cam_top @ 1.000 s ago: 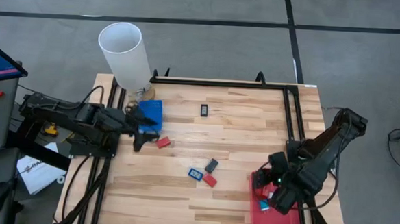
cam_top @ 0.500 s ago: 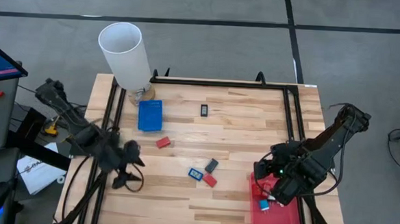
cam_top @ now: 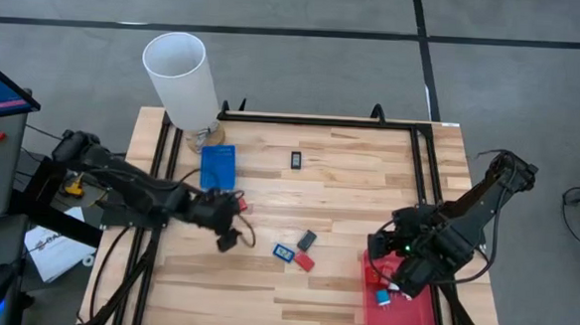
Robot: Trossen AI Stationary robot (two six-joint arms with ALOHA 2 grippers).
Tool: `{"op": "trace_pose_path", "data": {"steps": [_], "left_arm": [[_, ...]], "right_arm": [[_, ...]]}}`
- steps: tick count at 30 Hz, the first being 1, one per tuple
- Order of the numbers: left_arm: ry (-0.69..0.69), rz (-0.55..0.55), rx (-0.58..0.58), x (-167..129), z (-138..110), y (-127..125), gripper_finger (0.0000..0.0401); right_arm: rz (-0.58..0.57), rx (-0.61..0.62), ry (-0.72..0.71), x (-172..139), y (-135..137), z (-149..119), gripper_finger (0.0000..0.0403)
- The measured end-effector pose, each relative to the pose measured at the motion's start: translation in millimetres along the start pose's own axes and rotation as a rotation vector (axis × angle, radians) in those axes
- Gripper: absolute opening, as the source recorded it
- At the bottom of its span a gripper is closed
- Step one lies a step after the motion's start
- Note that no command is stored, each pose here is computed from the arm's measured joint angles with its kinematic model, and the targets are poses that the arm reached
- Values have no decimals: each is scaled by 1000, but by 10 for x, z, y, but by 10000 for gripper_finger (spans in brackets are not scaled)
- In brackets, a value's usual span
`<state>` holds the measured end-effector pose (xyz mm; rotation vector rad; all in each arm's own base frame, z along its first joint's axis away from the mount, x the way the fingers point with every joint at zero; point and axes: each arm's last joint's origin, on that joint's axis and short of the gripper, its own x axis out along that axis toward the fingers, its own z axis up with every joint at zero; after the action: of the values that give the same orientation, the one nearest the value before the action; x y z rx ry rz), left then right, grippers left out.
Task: Pick & Place Office items
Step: Put the top red digital timer into the blue bin
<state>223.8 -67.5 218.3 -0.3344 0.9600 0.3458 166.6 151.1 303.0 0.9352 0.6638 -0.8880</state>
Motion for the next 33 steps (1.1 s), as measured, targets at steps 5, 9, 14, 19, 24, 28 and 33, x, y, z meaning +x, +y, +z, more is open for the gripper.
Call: {"op": "trace_pose_path", "data": {"steps": [5,9,14,19,24,28,33], "left_arm": [[10,102,-67,149,113,174,334],[40,148,-113,267,161,284,334],[134,116,-198,476,-18,431,334],[125,173,-201,500,-169,546,334],[115,190,-206,522,-275,638,334],[108,139,-219,590,-353,659,334],[89,151,-227,623,-388,693,334]], "right_arm": [[3,-15,3,-20,-16,-22,214],[-2,-25,-3,-24,-28,-20,214],[11,-26,-30,-22,-25,-11,214],[12,-9,-31,-21,-24,-10,214],[15,-7,-36,-20,-23,-10,214],[15,1,-38,-18,-22,-7,214],[19,15,-39,-18,-19,-8,214]]}}
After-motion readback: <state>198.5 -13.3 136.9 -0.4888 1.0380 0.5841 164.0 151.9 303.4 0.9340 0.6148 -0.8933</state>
